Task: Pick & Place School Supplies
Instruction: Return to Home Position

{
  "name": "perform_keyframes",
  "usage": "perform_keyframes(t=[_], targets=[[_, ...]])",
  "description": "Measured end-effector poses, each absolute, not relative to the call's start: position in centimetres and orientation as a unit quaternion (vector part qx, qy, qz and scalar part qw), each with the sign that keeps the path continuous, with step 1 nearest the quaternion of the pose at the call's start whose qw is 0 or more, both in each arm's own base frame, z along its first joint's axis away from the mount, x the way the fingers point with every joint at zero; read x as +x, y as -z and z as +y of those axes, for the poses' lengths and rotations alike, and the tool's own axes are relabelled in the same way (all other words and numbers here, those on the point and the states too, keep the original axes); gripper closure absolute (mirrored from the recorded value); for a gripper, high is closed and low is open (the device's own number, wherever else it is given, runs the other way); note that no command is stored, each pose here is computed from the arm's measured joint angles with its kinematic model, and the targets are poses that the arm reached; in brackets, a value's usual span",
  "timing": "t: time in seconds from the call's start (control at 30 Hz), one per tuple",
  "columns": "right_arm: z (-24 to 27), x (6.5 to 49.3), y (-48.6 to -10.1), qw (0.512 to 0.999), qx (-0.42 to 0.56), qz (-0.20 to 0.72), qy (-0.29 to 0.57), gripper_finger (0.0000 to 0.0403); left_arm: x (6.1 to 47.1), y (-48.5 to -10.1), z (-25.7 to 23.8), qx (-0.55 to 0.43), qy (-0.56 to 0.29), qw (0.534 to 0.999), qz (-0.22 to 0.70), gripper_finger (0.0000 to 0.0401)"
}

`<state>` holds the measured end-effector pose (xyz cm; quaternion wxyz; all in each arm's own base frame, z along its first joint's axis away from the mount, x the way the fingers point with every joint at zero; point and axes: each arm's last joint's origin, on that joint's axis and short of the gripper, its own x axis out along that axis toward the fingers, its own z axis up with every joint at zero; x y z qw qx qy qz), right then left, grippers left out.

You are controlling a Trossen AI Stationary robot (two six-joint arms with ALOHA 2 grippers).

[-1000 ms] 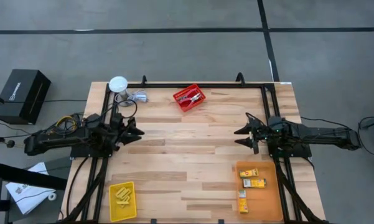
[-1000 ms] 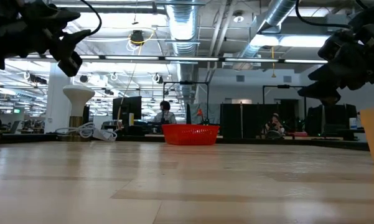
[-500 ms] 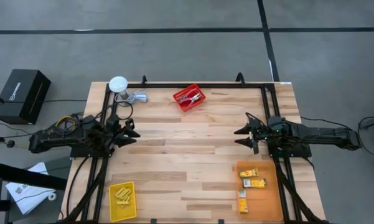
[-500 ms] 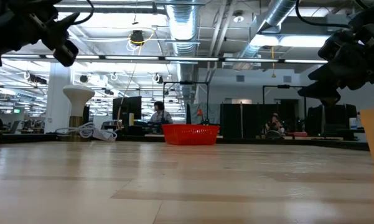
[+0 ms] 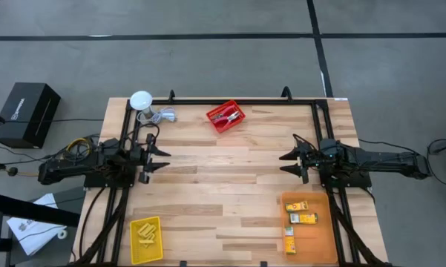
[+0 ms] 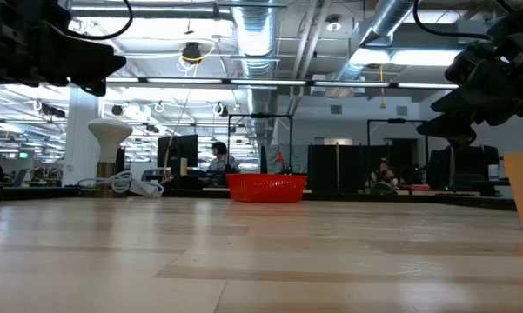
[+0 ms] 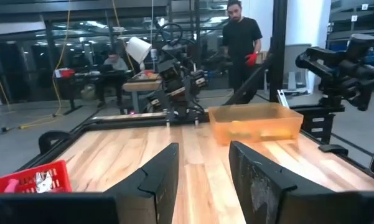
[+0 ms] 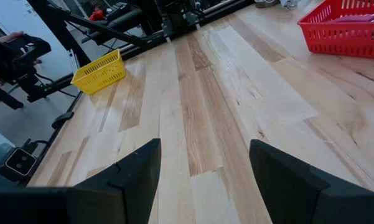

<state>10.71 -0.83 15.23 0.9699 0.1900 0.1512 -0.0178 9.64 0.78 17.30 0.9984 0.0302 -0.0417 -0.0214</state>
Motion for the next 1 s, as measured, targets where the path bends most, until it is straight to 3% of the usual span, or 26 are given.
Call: perform_keyframes(t=[0.67, 1.0], targets=[[-0.8, 10.7, -15.2, 0.97, 0.19, 0.151, 0.018, 0.0168, 9.6, -17.4, -0.9, 0.027, 0.108, 0.992, -0.051, 0.0265], [-0.8, 10.7, -15.2, 0.97, 0.19, 0.151, 0.018, 0.0168, 9.3, -19.5, -0.9, 0.034, 0.104, 0.981, -0.157, 0.0265]])
